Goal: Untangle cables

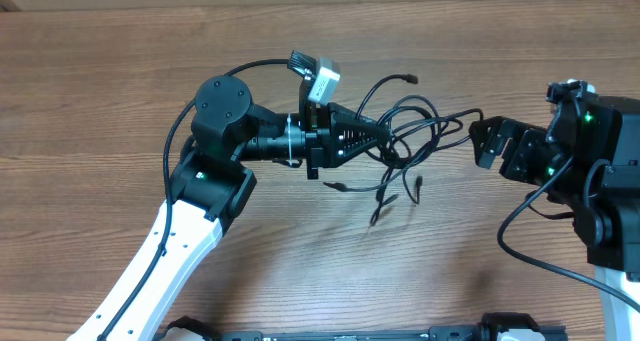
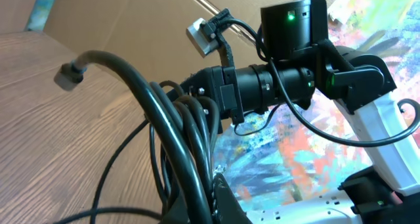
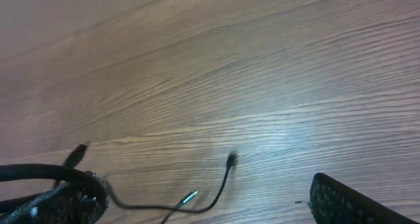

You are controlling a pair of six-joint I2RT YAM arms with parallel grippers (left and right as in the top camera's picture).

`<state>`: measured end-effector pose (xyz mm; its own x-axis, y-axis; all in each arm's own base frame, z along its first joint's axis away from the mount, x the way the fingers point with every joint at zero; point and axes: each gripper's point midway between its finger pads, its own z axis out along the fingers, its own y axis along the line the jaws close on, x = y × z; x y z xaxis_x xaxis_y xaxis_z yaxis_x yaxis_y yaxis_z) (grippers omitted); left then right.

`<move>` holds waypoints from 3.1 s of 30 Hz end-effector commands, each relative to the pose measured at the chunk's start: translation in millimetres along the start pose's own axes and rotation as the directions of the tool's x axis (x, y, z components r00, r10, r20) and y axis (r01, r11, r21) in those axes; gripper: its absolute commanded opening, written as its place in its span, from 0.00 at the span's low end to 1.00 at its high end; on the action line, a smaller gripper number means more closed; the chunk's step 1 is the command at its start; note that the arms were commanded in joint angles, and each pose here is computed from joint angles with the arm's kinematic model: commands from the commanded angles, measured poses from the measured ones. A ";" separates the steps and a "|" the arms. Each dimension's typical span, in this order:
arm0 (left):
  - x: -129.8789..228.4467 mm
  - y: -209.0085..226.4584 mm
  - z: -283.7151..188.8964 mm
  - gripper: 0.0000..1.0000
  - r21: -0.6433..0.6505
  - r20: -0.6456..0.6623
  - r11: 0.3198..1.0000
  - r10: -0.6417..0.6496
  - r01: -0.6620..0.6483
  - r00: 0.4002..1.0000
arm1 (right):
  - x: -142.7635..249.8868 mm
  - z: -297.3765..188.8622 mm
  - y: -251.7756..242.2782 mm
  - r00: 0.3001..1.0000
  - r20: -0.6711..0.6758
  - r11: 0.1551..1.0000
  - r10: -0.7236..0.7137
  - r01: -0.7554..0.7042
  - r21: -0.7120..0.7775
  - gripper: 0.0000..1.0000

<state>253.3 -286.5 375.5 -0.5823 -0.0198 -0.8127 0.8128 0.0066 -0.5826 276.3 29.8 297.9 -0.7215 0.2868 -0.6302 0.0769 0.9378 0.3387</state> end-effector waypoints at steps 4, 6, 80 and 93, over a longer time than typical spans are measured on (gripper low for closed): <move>-2.1 -4.4 -3.1 0.04 0.012 -0.006 0.995 0.095 -0.095 0.995 | 3.8 -12.0 27.3 0.998 0.006 0.986 -0.069 0.069 -0.153 1.00; -2.0 -2.6 -3.1 0.04 0.004 -0.004 0.996 0.091 -0.091 0.996 | 5.1 -19.4 35.6 0.993 0.028 0.973 -0.115 0.118 -0.197 1.00; 34.0 -70.9 33.8 0.04 0.244 -0.169 0.966 -0.046 0.087 0.985 | -35.6 5.6 -40.3 0.988 0.105 0.964 -0.117 0.087 0.249 1.00; 39.1 -76.2 30.0 0.04 0.281 -0.197 0.957 -0.016 0.072 0.980 | -29.5 7.5 -32.7 0.994 0.093 0.980 -0.060 0.041 0.196 1.00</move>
<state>191.3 -325.0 379.4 -0.6411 0.1236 -0.7574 0.7351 -0.1845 -0.6523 298.5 3.2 297.0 -0.6827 0.2015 -0.7023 0.1134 0.9788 0.1705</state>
